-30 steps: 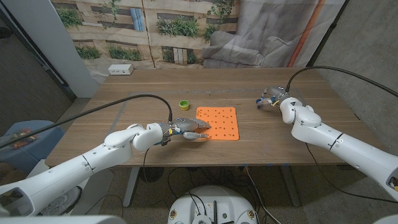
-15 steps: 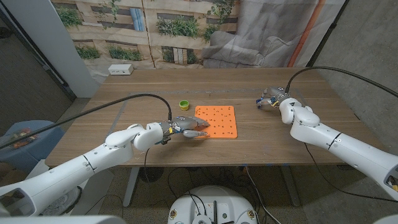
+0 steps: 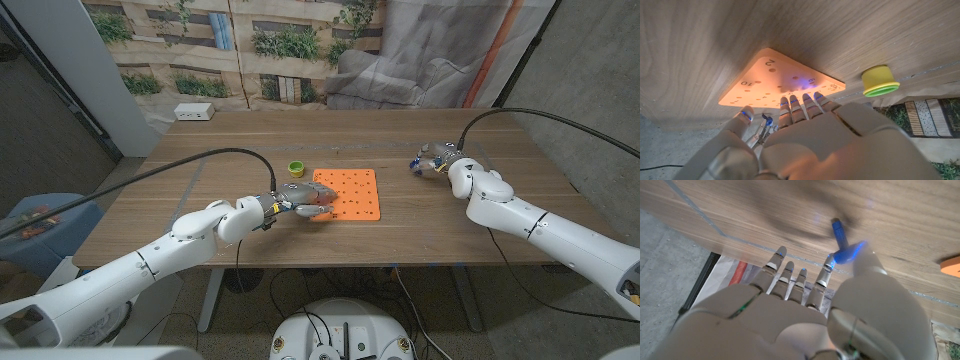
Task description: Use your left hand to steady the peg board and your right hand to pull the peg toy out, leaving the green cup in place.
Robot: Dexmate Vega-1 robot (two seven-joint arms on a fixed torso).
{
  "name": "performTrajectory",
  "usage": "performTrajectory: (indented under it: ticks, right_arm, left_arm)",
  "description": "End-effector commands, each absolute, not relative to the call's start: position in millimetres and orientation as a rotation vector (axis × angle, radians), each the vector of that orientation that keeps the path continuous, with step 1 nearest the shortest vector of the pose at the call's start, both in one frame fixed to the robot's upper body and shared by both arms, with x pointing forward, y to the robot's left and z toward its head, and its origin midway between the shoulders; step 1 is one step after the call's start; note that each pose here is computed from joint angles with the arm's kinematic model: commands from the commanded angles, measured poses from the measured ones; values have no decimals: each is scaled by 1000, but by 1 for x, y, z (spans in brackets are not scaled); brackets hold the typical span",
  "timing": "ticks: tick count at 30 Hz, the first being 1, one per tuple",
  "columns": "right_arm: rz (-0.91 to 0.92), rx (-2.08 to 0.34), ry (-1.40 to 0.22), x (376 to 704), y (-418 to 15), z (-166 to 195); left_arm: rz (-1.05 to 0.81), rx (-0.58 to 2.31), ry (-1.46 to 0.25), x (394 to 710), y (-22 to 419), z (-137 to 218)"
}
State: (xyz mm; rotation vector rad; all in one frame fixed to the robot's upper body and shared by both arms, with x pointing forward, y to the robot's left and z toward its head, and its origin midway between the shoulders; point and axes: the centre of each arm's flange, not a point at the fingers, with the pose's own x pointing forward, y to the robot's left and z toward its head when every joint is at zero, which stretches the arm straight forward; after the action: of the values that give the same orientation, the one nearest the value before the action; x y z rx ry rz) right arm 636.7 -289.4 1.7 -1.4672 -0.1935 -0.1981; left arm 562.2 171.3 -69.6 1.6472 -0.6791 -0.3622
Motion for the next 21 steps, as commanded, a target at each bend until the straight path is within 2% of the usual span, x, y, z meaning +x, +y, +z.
performTrajectory:
  ticks: [1, 21]
  right_arm:
    - [-158, -1451, -195, 637, -288, 4]
    - [-69, -1393, -207, 635, -291, 11]
  left_arm:
    - [-324, 1631, -693, 563, 172, -64]
    - [-248, 1581, -707, 558, 176, -52]
